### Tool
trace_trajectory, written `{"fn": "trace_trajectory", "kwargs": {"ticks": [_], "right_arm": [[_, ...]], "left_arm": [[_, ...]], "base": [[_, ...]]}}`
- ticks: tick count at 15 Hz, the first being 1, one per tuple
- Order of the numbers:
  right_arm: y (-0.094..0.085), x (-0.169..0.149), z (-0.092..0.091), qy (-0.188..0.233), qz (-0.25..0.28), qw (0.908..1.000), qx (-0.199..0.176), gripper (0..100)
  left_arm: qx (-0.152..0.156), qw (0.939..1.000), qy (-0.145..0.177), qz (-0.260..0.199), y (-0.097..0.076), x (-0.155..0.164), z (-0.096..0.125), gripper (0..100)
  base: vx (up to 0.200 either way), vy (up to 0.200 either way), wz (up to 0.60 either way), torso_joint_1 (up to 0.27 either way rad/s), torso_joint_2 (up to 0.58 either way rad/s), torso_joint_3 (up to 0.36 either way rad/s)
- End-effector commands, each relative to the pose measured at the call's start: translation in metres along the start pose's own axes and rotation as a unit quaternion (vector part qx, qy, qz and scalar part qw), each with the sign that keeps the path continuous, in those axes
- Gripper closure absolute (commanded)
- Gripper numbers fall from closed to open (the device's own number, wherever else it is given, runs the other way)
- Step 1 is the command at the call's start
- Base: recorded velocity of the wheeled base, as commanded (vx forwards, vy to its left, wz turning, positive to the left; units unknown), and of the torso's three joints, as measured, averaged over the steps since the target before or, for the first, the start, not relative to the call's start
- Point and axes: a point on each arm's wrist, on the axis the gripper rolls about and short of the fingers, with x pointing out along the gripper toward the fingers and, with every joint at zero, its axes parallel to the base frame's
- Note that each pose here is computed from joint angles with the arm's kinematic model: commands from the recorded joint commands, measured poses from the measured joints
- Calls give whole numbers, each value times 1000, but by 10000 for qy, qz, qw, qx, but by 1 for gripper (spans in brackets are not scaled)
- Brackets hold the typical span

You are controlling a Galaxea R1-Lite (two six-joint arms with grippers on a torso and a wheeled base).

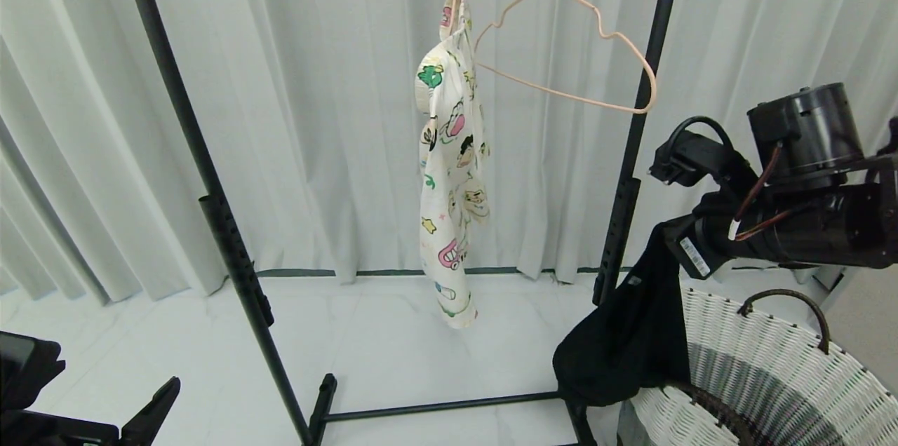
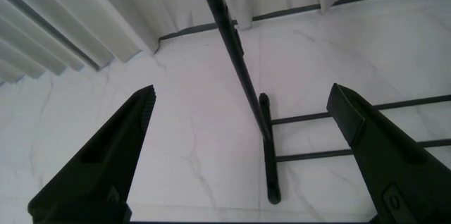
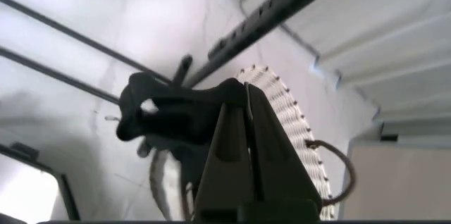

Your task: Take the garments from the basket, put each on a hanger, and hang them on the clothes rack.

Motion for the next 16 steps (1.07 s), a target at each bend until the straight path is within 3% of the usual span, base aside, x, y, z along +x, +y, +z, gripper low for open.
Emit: {"fn": "trace_trajectory", "kwargs": {"ticks": [1, 5, 7, 10, 13, 14, 15, 16], "right_arm": [[-3, -11, 12, -219, -15, 9998, 13, 100], [1, -18, 23, -371, 82, 9993, -12, 100], [14, -20, 28, -457, 293, 9984, 132, 100], [37, -13, 33, -446, 621, 9970, 137, 100], [55, -2, 50, -641, 1230, 9899, 285, 100], [58, 5, 56, -711, 1431, 9867, 283, 100], [60, 7, 59, -736, 1479, 9859, 280, 100], [64, 14, 66, -787, 1564, 9842, 264, 100]], "left_arm": [[-7, 10000, -41, -51, 0, 0, 1, 0], [2, 9995, -125, -274, -1, -1, 1, 0], [29, 9970, -334, -692, -4, -2, 5, 0], [160, 9743, -951, -2036, -12, -7, 17, 0], [16, 9591, -1015, -2641, -21, 2, 39, 0], [-162, 9477, -1055, -3008, -29, 5, 53, 0], [-246, 9412, -1079, -3193, -33, 6, 60, 0], [-478, 9246, -1074, -3622, -45, 6, 76, 0]], "base": [[-200, 0, 0, 7, 7, -2], [-200, 0, 0, 1, -4, 0], [0, 0, 0, 0, 0, 0], [0, 0, 0, 0, 0, 0], [0, 0, 0, 0, 0, 0], [0, 0, 0, 0, 0, 0], [0, 0, 0, 0, 0, 0], [0, 0, 0, 0, 0, 0]]}}
